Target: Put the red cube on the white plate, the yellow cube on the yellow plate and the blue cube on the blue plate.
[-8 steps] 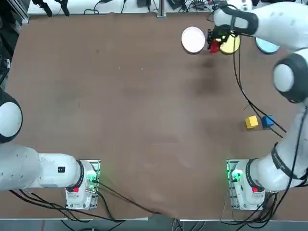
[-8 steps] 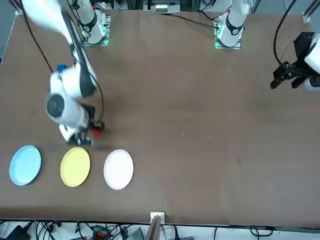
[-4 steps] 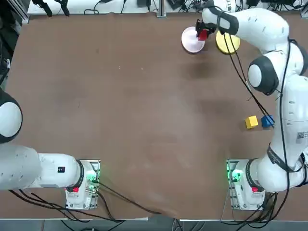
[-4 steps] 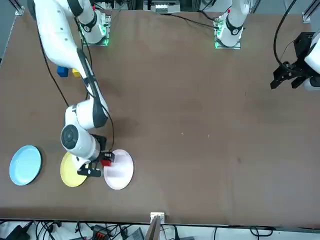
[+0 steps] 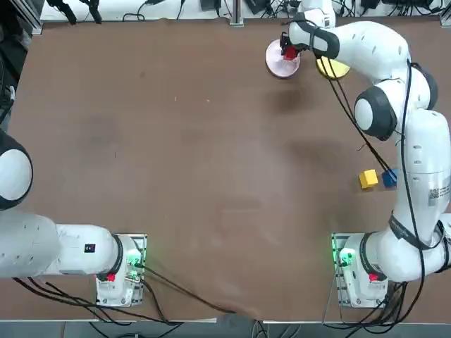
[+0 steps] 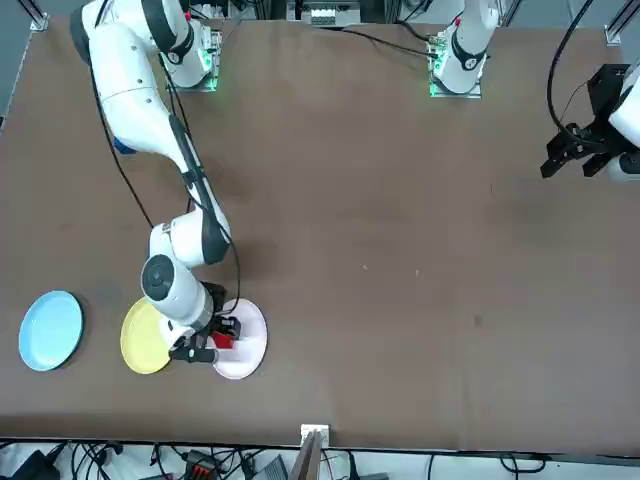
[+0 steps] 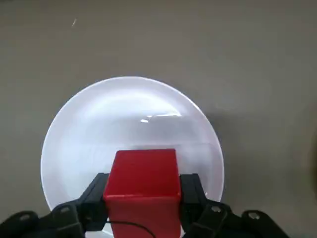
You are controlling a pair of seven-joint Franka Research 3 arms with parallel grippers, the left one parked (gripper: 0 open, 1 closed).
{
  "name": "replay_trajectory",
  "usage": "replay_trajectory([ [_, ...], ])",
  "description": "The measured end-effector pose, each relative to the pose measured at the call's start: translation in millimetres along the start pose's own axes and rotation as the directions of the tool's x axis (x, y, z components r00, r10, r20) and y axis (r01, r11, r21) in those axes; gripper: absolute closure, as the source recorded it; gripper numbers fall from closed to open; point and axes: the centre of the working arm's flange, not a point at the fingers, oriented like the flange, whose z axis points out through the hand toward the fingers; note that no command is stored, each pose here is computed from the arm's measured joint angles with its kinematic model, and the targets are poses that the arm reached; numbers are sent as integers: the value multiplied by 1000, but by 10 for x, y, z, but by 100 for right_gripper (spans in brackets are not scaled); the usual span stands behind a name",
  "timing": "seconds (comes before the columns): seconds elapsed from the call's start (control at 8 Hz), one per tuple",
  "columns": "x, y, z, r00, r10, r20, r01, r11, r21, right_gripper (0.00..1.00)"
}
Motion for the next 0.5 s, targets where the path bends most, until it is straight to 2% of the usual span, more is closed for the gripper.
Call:
replay_trajectory([
  [0.5,-99,-102,159,1000,-16,26,16,1000,-6,30],
])
